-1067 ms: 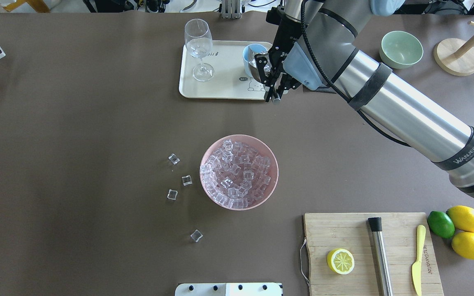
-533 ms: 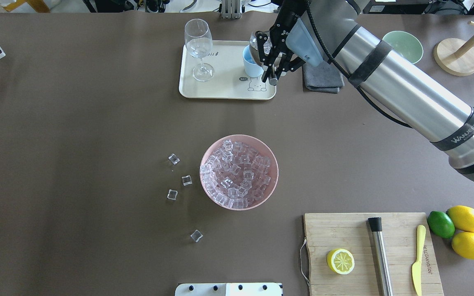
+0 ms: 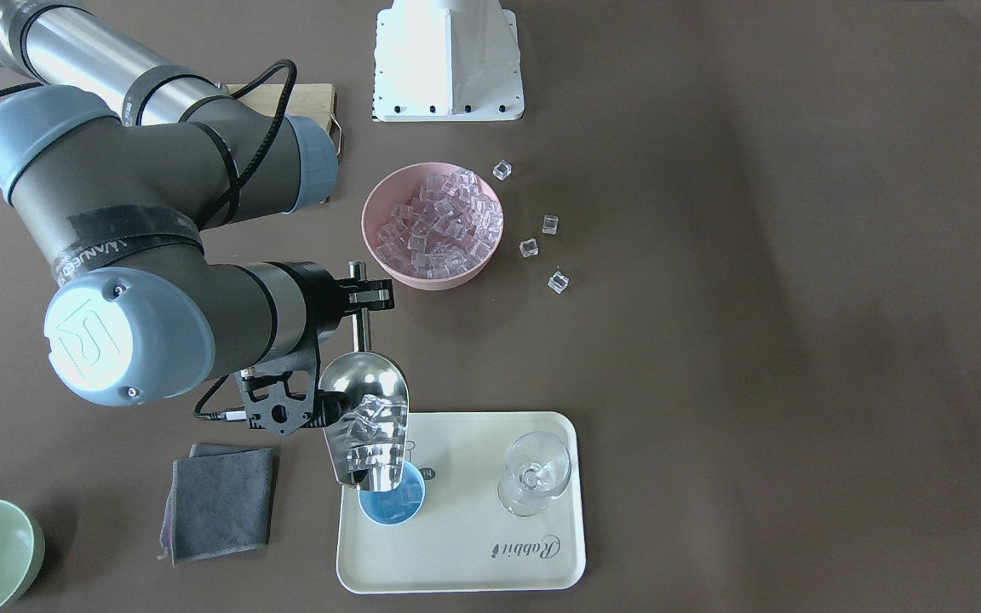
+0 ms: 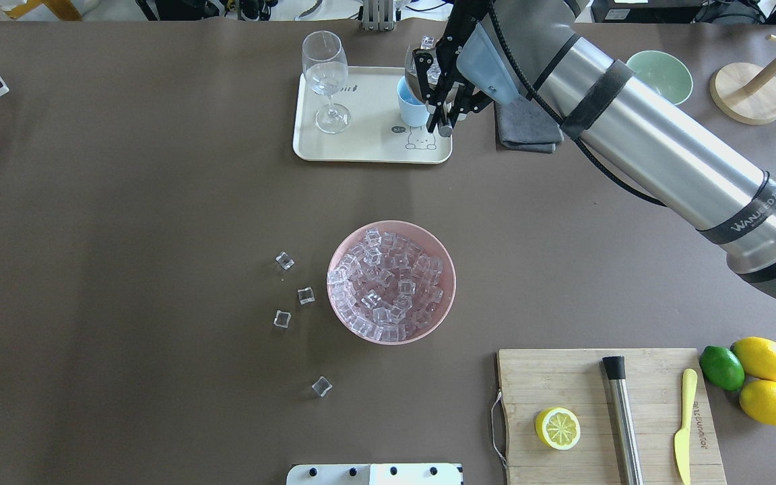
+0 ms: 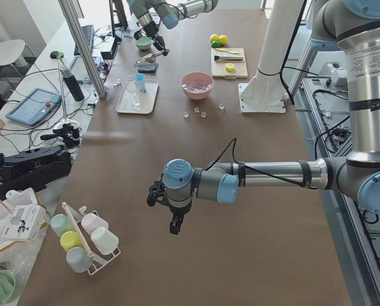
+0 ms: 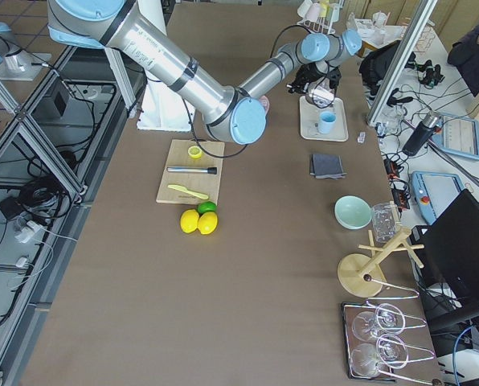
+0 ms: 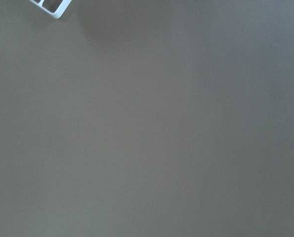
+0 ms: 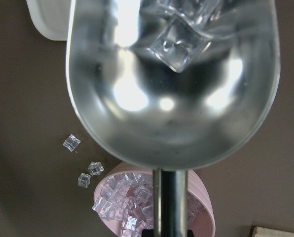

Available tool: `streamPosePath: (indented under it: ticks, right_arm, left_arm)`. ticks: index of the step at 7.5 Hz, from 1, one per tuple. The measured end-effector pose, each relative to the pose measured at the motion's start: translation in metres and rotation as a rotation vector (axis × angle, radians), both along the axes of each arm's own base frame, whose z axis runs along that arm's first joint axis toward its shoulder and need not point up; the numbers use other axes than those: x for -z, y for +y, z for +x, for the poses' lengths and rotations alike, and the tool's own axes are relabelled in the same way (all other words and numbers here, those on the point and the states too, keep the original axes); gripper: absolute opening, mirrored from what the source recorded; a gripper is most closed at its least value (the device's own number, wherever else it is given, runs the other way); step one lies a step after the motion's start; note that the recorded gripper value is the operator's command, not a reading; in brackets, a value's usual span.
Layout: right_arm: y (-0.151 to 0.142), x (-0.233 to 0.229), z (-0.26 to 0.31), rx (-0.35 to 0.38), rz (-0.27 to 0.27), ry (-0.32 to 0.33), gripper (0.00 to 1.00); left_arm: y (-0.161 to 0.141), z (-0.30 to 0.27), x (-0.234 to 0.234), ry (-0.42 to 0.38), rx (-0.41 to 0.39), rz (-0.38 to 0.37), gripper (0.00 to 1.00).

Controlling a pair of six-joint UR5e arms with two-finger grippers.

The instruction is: Put ice in cup with scoop

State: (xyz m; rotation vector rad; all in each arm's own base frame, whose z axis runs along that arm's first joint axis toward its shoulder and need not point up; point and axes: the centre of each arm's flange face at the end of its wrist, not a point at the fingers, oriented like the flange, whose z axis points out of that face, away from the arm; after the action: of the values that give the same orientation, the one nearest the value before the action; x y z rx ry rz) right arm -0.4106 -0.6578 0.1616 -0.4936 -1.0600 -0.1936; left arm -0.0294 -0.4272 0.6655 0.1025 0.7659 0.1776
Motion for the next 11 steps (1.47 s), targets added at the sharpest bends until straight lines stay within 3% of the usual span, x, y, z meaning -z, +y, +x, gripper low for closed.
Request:
streamPosePath:
  ticks: [1, 3, 6, 9, 11]
  right_arm:
    - [0.011, -0.002, -0.004, 0.012, 0.005, -0.001, 0.0]
    - [0.024, -0.008, -0.013, 0.027, -0.007, 0.008, 0.0]
    - [0.023, -0.014, -0.018, 0.036, -0.067, -0.013, 0.0]
    - [0.022, 0.003, -0.017, 0.047, -0.138, -0.12, 0.0]
    - [0.017, 0.009, -0.007, 0.04, -0.155, -0.167, 0.0]
  left_arm:
    - [-0.002, 0.003, 0.006, 0.05, 0.114, -0.118, 0.98]
    - [-0.006, 0.007, 0.012, 0.095, 0.207, -0.22, 0.98]
    - [-0.012, 0.01, 0.015, 0.102, 0.217, -0.231, 0.98]
    - [-0.014, 0.011, 0.015, 0.099, 0.216, -0.23, 0.98]
    - [-0.014, 0.011, 0.015, 0.098, 0.217, -0.231, 0.98]
